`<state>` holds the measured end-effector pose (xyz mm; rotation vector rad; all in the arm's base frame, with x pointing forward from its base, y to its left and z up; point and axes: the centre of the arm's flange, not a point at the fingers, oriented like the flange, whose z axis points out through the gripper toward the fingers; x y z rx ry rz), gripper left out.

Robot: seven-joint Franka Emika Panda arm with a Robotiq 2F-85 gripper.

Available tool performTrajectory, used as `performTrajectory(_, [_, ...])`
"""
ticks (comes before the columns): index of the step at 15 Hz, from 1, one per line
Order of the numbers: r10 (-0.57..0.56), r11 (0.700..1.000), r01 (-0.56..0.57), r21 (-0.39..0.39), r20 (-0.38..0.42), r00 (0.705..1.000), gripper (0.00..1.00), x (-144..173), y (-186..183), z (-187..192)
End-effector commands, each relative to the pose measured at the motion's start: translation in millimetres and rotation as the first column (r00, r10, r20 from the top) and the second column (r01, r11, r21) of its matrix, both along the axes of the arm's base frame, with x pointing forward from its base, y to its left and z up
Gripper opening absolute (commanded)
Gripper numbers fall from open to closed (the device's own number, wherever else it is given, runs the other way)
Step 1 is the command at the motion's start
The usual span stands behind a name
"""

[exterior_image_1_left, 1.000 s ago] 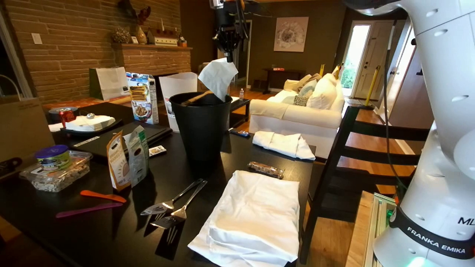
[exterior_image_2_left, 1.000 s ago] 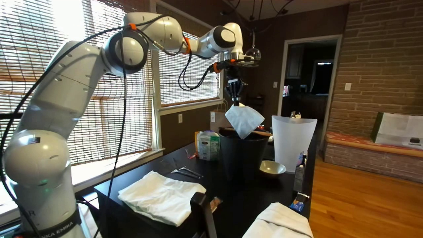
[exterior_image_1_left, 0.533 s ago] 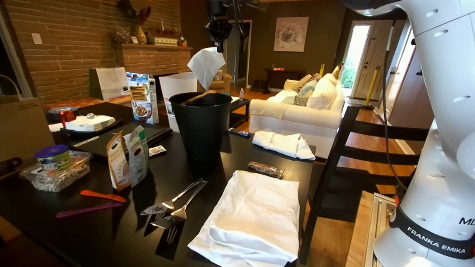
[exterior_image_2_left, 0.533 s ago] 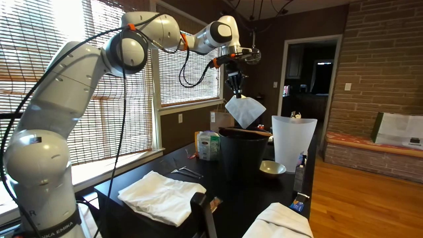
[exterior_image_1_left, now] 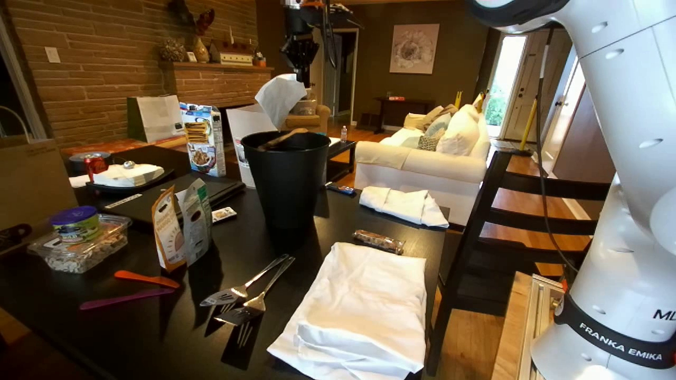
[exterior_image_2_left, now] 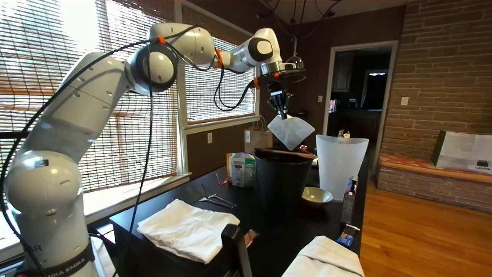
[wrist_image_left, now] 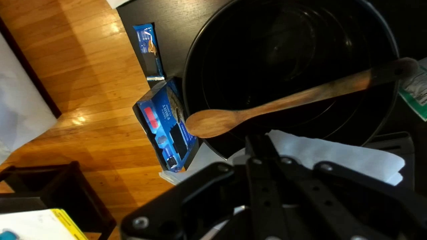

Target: Put the wooden spoon on the black bin then put the napkin on the spoon.

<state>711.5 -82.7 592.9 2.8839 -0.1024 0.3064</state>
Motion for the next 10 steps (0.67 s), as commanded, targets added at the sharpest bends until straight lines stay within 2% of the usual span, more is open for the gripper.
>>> performTrajectory(1, [0.009,0.999,-0.008,-0.032,0.012,1.000,0.00,10,-4,-15])
performTrajectory(10, [-0.011,0.999,0.010,-0.036,-0.038,0.999,0.00,-12,-16,-39])
